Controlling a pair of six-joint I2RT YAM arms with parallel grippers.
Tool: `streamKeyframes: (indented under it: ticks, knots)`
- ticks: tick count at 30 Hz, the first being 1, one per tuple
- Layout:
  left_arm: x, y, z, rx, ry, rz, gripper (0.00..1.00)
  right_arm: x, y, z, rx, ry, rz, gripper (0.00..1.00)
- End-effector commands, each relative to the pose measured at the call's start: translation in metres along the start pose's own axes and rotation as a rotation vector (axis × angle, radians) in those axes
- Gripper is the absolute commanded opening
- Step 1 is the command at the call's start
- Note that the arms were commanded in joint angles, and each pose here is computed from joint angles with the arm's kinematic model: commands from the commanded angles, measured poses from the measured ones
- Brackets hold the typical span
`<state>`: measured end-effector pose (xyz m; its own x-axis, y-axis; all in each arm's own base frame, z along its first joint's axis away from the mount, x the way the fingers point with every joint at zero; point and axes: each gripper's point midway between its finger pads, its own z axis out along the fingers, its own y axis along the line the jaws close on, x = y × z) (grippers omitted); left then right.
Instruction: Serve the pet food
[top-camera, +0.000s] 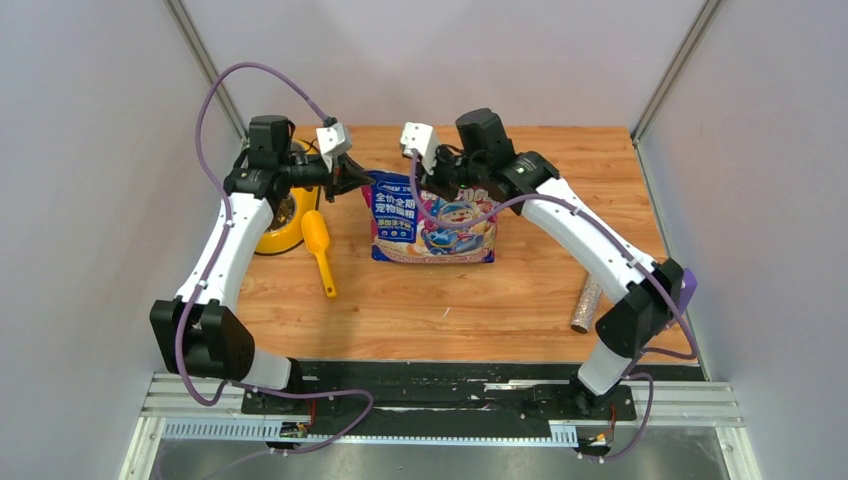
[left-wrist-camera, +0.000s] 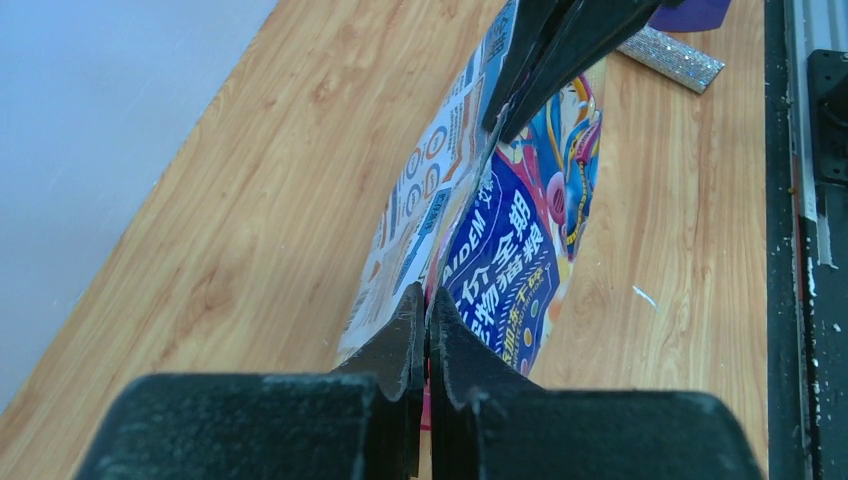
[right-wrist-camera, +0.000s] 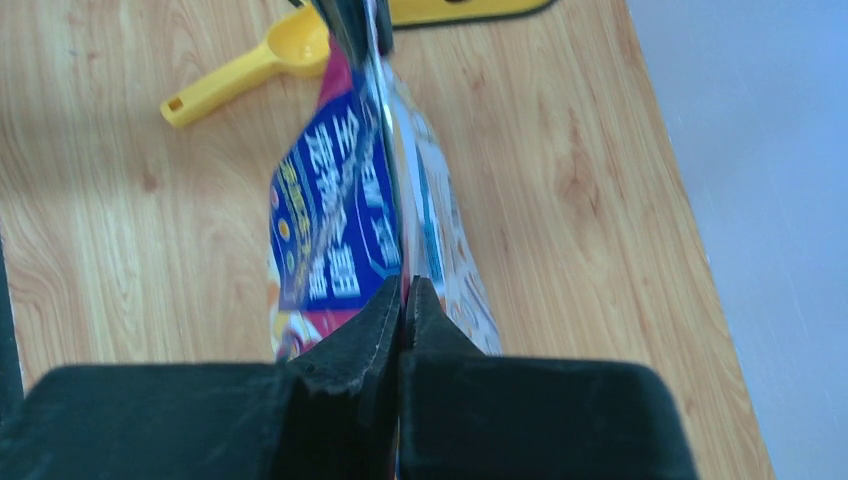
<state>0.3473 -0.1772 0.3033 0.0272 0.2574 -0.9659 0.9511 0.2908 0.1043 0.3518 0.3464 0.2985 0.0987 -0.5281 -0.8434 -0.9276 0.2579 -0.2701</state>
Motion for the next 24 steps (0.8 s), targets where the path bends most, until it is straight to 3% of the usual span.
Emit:
streamKeyframes:
  ticks: [1,4,9,11,18,24]
  knots:
    - [-0.008,0.016,-0.018,-0.095,0.01,0.064,0.0,0.053,-0.029,-0.078,0.191,0.185,0.037,0.0]
    - [-0.007,0.018,-0.022,-0.11,0.009,0.065,0.0,0.073,-0.035,-0.101,0.266,0.247,0.042,0.0]
    - [-0.004,0.019,-0.024,-0.119,0.011,0.063,0.0,0.139,-0.058,-0.146,0.466,0.542,0.049,0.0]
    - [-0.004,0.019,-0.025,-0.119,0.012,0.064,0.0,0.152,-0.066,-0.166,0.516,0.586,0.07,0.0]
    - [-0.005,0.016,-0.026,-0.116,0.007,0.079,0.0,0.152,-0.083,-0.236,0.702,0.552,0.086,0.0]
    - [-0.013,0.011,-0.025,-0.089,-0.026,0.078,0.0,0.133,-0.084,-0.258,0.754,0.449,0.094,0.0]
